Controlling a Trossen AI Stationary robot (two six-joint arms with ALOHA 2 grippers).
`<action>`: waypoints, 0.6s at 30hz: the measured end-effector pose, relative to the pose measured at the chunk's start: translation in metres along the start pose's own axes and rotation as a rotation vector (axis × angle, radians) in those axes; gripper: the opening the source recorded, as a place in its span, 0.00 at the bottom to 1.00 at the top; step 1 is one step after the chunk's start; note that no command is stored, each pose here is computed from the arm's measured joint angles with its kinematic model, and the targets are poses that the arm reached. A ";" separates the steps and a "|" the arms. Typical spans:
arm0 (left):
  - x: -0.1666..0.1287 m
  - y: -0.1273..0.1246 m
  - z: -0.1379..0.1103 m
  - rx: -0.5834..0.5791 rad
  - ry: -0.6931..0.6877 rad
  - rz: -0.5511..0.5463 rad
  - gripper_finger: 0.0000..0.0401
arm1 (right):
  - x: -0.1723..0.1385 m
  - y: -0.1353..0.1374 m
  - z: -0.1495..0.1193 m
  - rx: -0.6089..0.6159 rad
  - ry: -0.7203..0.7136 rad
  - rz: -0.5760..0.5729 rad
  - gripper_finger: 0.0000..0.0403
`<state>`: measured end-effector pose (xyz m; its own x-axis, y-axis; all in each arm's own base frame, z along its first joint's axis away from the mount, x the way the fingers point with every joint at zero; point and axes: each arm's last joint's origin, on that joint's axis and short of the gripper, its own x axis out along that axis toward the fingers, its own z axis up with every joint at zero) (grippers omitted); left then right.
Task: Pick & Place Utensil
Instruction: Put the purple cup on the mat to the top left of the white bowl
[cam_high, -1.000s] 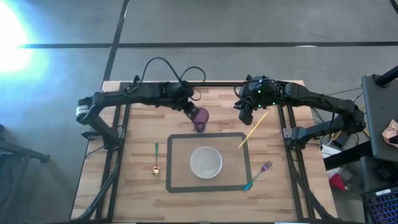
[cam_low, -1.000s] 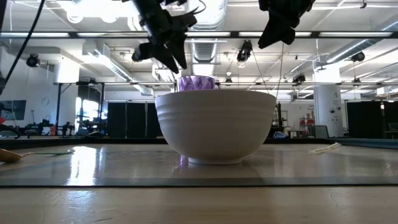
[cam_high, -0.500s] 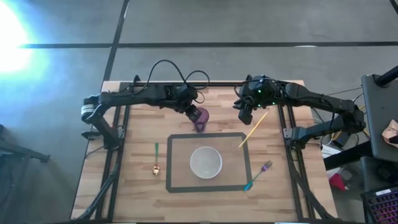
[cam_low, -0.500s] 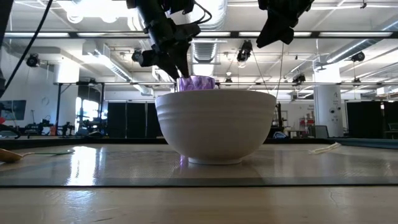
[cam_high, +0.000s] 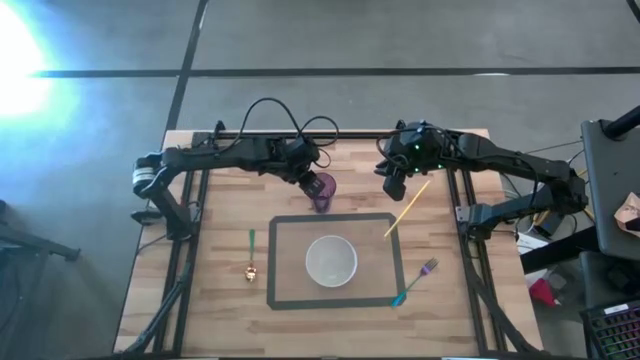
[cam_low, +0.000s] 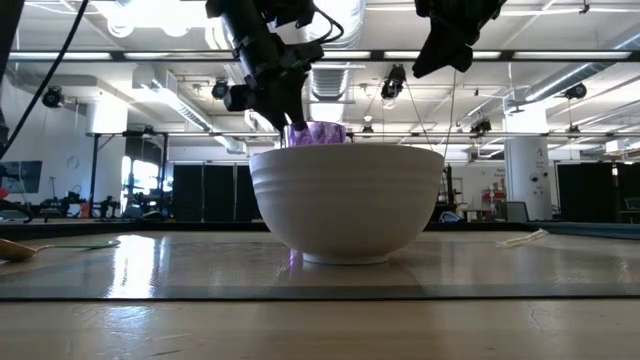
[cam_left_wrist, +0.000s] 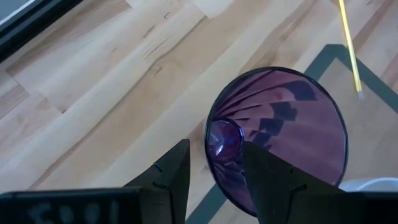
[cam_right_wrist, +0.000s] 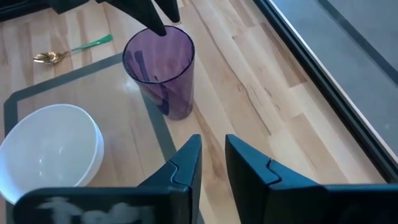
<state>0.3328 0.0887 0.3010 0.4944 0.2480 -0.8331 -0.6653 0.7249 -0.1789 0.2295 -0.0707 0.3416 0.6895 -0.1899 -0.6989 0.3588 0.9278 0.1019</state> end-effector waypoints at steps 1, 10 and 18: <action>0.000 0.000 0.000 0.000 0.001 0.000 0.34 | 0.000 0.000 0.000 0.000 0.001 0.000 0.17; 0.009 0.003 -0.008 0.004 0.024 0.016 0.34 | 0.002 0.000 -0.002 0.000 0.010 -0.001 0.20; 0.011 0.003 -0.008 0.004 0.022 0.015 0.32 | 0.002 0.000 -0.002 0.000 0.010 -0.001 0.21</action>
<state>0.3312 0.0884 0.2872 0.4719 0.2445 -0.8471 -0.6700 0.7240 -0.1643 0.2294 -0.0706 0.3384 0.6829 -0.1878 -0.7060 0.3596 0.9276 0.1012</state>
